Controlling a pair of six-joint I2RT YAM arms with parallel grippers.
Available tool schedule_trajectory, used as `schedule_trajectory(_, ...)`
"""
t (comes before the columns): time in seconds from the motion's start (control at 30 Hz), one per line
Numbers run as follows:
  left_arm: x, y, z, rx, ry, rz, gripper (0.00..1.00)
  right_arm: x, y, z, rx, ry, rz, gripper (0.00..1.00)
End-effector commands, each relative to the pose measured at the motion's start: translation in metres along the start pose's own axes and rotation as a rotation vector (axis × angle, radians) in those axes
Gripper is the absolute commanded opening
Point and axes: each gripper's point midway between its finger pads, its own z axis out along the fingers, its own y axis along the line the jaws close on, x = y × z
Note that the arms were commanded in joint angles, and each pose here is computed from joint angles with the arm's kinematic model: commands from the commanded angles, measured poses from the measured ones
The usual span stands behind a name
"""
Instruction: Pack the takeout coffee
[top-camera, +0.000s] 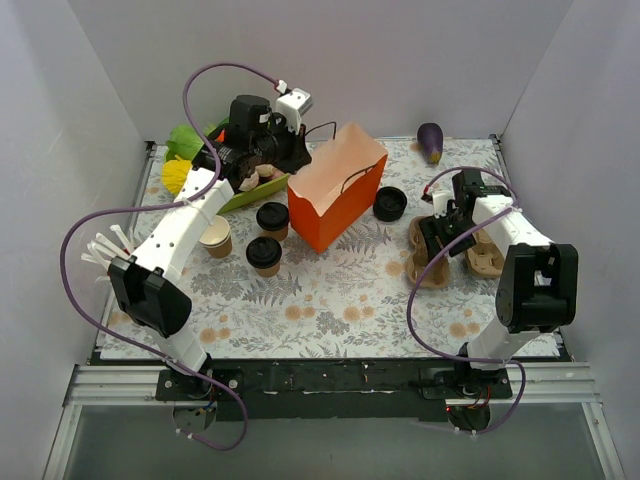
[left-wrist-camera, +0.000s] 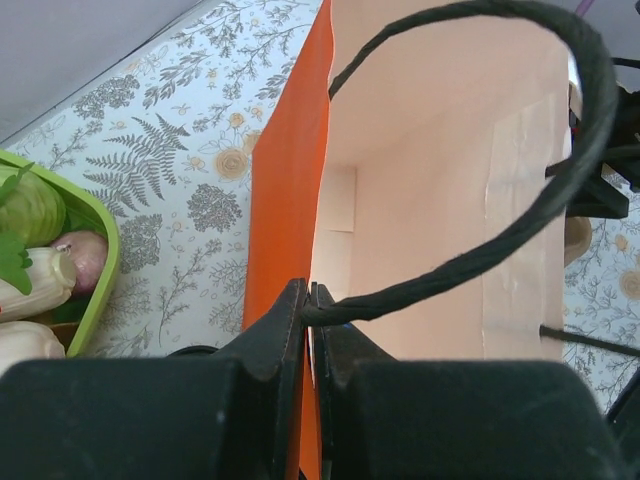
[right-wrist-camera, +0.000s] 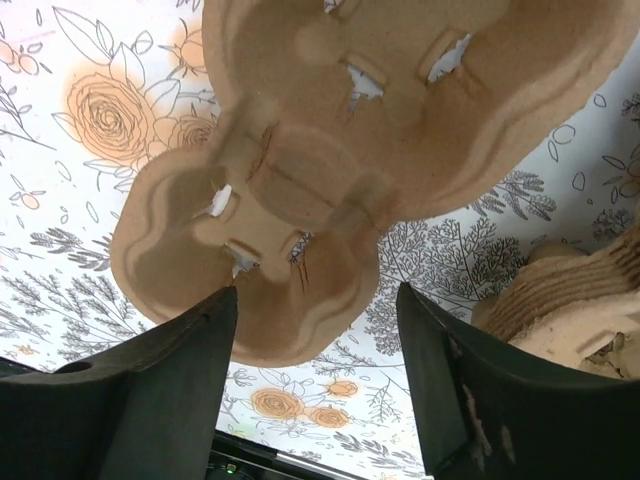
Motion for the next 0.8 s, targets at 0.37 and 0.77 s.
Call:
schedule_trajectory(0.37, -0.008, -0.007, -0.011, 0.024, -0.03, 0.021, 0.0, -0.032, 0.012, 0.005, -0.105, -0.061, 0.075, 0.66)
schedule_trajectory(0.77, -0.006, -0.006, -0.011, 0.019, -0.024, 0.02, 0.0, -0.042, 0.004, 0.015, -0.076, -0.036, 0.11, 0.63)
